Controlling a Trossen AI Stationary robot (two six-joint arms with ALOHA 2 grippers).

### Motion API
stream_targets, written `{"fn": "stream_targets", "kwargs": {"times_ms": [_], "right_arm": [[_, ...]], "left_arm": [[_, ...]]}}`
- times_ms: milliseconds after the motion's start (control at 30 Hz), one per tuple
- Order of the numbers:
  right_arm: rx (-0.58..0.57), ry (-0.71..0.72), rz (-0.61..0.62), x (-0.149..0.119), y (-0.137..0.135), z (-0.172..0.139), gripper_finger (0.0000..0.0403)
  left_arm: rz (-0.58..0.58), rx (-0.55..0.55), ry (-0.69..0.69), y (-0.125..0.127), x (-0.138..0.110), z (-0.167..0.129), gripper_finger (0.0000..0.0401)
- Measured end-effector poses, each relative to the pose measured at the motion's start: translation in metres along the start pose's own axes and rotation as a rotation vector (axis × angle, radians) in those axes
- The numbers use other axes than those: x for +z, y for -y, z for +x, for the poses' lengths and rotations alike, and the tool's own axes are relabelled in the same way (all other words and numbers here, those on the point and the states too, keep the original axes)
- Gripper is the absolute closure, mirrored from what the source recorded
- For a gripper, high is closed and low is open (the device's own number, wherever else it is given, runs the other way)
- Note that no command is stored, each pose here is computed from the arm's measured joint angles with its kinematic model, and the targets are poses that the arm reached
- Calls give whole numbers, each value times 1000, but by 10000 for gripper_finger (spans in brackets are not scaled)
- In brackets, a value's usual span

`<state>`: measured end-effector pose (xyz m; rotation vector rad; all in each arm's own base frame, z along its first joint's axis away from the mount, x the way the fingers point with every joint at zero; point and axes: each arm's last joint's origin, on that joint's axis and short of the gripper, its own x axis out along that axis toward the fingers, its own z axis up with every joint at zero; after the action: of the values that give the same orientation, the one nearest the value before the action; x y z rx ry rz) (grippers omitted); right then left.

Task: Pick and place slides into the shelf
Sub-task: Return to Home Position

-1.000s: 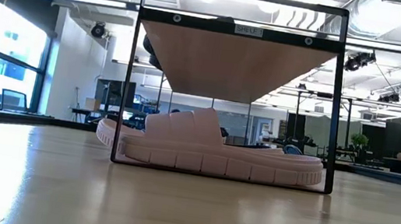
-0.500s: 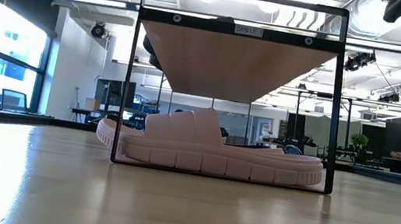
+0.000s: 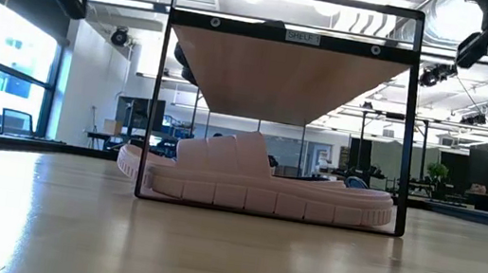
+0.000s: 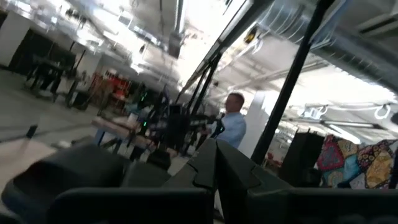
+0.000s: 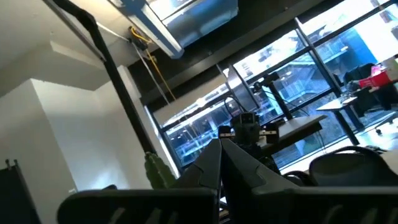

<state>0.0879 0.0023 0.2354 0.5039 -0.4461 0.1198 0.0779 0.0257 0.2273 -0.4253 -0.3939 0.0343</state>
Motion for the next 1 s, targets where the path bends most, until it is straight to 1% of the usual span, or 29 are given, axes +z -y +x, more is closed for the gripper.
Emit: {"fn": "stream_targets", "kwargs": {"times_ms": [67, 133, 267, 367, 433, 500, 667, 733, 800, 833, 900, 1000], "right_arm": [[-11, 2, 2, -3, 2, -1, 403], [-22, -4, 2, -7, 4, -2, 403], [-44, -35, -3, -14, 9, -3, 403], [-85, -88, -31, -20, 12, -3, 403], [-119, -144, -49, -25, 15, -4, 403], [-159, -205, -102, -31, 19, -6, 403], [-276, -337, -329, -42, 28, -11, 403], [-328, -357, -387, -44, 31, -13, 403], [-397, -363, -414, -45, 34, -14, 403], [-428, -369, -421, -45, 35, -15, 403], [-468, -383, -430, -47, 37, -17, 403], [-488, -412, -438, -49, 38, -18, 403]], "left_arm": [[4, -13, 24, -2, -3, 0, 401], [10, 4, 34, -5, -7, -1, 401], [41, 96, 32, -14, -18, -2, 401], [91, 160, 19, -20, -26, -3, 401], [138, 216, -15, -24, -29, -3, 401], [182, 272, -58, -27, -34, -4, 401], [288, 362, -157, -34, -42, -7, 401], [290, 420, -174, -36, -44, -9, 401], [274, 491, -179, -39, -46, -10, 400], [274, 505, -173, -40, -46, -10, 400], [275, 510, -160, -39, -45, -10, 401], [274, 514, -167, -40, -45, -10, 400]]}}
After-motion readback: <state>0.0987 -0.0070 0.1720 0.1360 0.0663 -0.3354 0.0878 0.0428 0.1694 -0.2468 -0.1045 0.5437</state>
